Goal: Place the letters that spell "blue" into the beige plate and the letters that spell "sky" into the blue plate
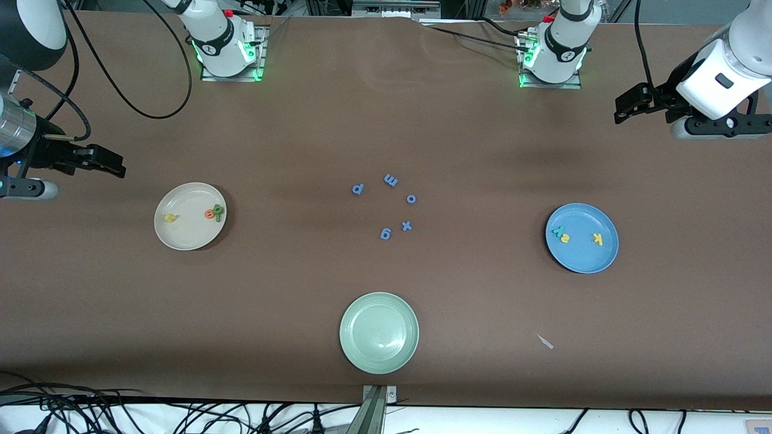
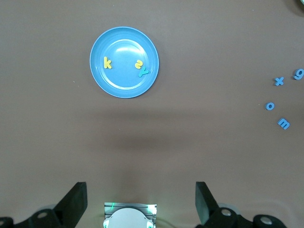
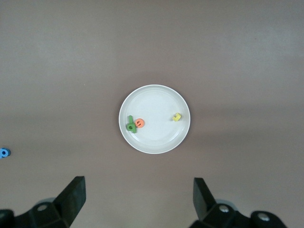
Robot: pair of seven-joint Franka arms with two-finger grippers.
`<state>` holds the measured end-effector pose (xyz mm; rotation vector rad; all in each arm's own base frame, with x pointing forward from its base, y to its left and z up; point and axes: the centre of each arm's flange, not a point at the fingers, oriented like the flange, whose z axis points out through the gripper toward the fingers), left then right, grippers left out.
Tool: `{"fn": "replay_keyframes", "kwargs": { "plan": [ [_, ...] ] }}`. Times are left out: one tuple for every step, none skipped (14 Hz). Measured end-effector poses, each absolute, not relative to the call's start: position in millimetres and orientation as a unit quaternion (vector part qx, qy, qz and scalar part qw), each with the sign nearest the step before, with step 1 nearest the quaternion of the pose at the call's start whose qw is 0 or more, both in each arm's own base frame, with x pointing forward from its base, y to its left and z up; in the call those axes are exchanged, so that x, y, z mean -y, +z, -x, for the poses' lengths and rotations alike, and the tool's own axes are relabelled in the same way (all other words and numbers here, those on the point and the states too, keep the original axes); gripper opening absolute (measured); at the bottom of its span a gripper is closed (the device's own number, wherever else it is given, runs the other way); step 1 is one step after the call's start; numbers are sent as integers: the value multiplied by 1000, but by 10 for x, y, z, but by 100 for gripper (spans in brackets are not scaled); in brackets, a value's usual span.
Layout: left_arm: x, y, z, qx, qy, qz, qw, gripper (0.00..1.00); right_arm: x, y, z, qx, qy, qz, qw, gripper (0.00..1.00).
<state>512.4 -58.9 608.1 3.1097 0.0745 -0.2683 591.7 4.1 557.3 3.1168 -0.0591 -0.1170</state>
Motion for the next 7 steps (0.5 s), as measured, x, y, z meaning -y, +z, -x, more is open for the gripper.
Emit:
{"fn": "replay_keyframes", "kwargs": {
  "plan": [
    [589, 6079, -5123, -24, -86, -996, 10, 100, -39, 5573, -5917, 18, -38, -999, 11, 100],
    [589, 6078, -5123, -24, -86, -996, 10, 100, -40, 5573, -5917, 18, -38, -999, 11, 100],
    [589, 6076, -5123, -24, -86, -996, 10, 100, -41, 5572, -5917, 17, -38, -999, 11, 100],
    [589, 6075, -5123, -24, -87, -996, 10, 100, -42, 5572, -5917, 17, -38, -999, 11, 100],
    [589, 6074, -5123, -24, -87, -996, 10, 100, -43, 5572, -5917, 16, -38, -999, 11, 100],
    [589, 6074, -5123, -24, -87, -996, 10, 100, -44, 5572, -5918, 16, -38, -999, 11, 100],
    [589, 6072, -5123, -24, -87, -996, 10, 100, -44, 5572, -5918, 16, -38, -999, 11, 100]
  ]
}}
